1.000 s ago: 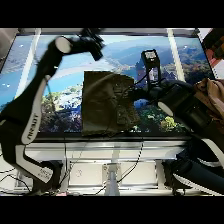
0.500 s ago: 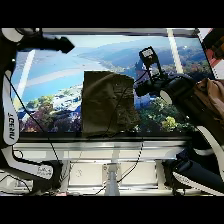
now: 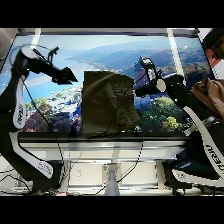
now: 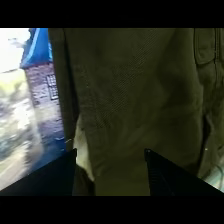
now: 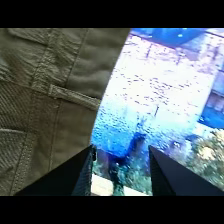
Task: Fold the clothes and pants, and hang the long-sleeved shirts on hangers.
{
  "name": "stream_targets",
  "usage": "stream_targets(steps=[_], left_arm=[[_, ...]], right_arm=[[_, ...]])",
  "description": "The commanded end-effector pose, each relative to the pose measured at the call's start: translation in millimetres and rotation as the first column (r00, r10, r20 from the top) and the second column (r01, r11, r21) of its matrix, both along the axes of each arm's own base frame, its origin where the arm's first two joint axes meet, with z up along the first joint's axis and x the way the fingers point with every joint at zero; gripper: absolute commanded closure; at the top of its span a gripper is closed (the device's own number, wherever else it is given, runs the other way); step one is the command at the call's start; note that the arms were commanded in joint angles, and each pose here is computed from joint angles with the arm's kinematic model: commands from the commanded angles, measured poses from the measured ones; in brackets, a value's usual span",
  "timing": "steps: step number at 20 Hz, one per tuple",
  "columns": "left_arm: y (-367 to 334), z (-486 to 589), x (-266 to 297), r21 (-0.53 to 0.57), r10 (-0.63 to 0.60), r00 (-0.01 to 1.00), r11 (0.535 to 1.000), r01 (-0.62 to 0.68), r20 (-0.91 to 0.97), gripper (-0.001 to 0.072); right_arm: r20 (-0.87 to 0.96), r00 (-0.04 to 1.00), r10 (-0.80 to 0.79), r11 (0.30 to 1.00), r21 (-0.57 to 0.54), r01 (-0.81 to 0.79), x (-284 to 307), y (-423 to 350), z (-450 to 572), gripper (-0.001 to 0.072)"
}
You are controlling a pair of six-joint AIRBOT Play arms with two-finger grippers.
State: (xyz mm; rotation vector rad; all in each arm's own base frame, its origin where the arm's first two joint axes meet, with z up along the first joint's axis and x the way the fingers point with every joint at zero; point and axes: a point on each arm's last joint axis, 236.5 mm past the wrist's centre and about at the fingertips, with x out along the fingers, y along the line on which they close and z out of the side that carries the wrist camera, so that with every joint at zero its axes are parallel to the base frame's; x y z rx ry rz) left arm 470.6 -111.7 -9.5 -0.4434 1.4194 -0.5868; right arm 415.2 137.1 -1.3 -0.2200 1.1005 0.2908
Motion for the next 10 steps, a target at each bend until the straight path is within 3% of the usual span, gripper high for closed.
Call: stream_targets(steps=[1, 2, 3, 4, 5, 6, 7, 10], left_arm=[[-29, -31, -3, -0.144, 0.022, 0.991, 0.989, -0.040, -0.129, 0.0203], [-33, -39, -1, -0.150, 0.027, 0.990, 0.987, -0.048, -0.140, 0.0213], [-34, -46, -1, -0.141, 0.027, 0.989, 0.989, -0.047, -0.145, 0.0301], [-34, -51, -2, -0.127, 0.020, 0.989, 0.991, -0.039, -0.148, 0.0359], [-31, -55, -4, -0.104, 0.013, 0.989, 0.994, -0.029, -0.147, 0.0359], [-29, -57, -5, -0.088, -0.010, 0.992, 0.996, -0.002, -0.128, 0.0429], [-29, -53, -6, -0.092, -0.058, 0.994, 0.994, 0.050, -0.088, 0.0666], [-26, -33, -2, -0.056, -0.083, 0.997, 0.995, 0.082, -0.006, 0.0670]], right_arm=[[0.049, 0.998, 0.025, 0.999, 0.047, -0.027, 13, 10, 3, 0.0275], [0.082, 0.996, 0.023, 0.998, 0.056, -0.028, 19, 12, 7, 0.0219], [0.107, 0.994, 0.021, 0.998, 0.064, -0.028, 24, 13, 10, 0.0198], [0.119, 0.993, 0.020, 0.997, 0.068, -0.029, 27, 14, 12, 0.0198], [0.125, 0.992, 0.020, 0.997, 0.069, -0.029, 28, 14, 13, 0.0198], [0.127, 0.992, 0.020, 0.997, 0.070, -0.029, 28, 14, 13, 0.0198], [0.127, 0.992, 0.020, 0.997, 0.070, -0.029, 28, 14, 13, 0.0199], [0.127, 0.992, 0.020, 0.997, 0.070, -0.029, 28, 14, 13, 0.0199]])
